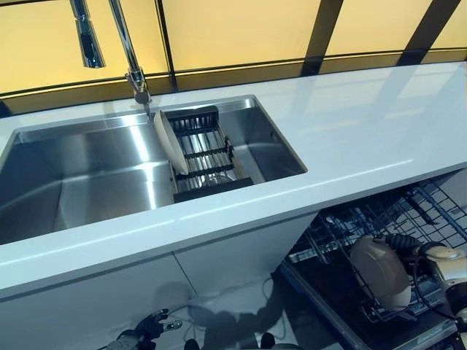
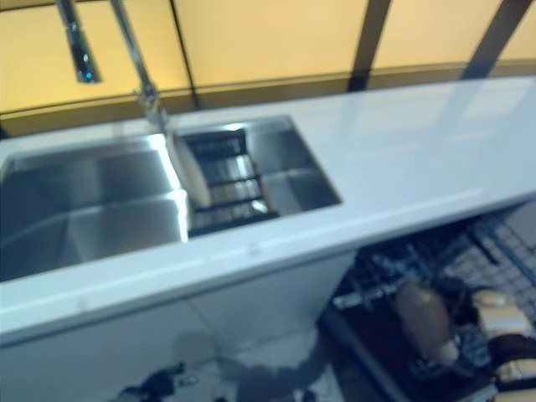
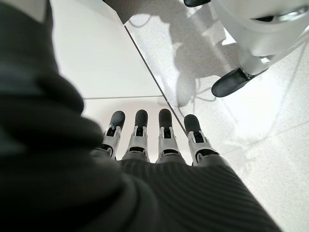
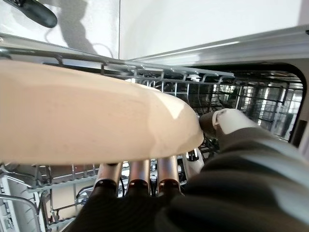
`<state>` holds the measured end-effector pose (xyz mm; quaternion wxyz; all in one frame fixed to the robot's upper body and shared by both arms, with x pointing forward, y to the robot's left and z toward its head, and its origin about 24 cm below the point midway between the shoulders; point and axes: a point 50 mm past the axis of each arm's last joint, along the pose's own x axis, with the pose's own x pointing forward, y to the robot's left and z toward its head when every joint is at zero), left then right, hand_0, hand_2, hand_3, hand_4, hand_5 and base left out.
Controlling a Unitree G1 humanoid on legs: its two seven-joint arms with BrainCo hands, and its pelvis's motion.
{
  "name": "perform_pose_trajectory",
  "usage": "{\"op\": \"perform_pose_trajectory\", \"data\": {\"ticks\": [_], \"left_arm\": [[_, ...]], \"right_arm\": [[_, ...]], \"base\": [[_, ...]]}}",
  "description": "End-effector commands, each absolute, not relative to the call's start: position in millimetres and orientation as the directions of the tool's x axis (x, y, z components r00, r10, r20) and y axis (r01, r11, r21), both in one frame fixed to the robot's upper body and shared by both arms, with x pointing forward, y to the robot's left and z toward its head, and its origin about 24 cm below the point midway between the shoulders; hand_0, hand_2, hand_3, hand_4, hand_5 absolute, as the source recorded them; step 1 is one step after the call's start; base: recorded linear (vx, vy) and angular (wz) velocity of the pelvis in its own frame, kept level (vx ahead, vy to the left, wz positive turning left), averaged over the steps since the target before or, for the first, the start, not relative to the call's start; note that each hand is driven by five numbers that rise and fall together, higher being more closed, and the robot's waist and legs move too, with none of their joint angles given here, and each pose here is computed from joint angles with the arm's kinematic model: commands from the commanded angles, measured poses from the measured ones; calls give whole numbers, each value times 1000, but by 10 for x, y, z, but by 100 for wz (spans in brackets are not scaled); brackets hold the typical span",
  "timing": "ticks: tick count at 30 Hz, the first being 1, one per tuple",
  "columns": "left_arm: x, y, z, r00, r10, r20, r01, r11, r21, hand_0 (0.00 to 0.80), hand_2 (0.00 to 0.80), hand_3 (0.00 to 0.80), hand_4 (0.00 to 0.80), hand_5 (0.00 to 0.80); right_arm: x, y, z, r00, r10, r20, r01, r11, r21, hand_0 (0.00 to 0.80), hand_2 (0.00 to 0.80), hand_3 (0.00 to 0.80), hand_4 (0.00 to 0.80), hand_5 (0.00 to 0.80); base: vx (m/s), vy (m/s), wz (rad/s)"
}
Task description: Take plates into dishwasher
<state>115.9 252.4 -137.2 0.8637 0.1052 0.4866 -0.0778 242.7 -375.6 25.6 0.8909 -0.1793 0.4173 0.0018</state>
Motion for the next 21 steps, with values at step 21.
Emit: {"op": "perform_pose_trajectory", "data": {"ticks": [21], "left_arm": [[1393,2661,-1235,600,5,-800,198,968,155,0,0,0,0,0]], "right_arm": [[2393,-4335,1017,718,-342,-607,82,906,-415,0,0,0,0,0]], "base": [[0,0,0]]}}
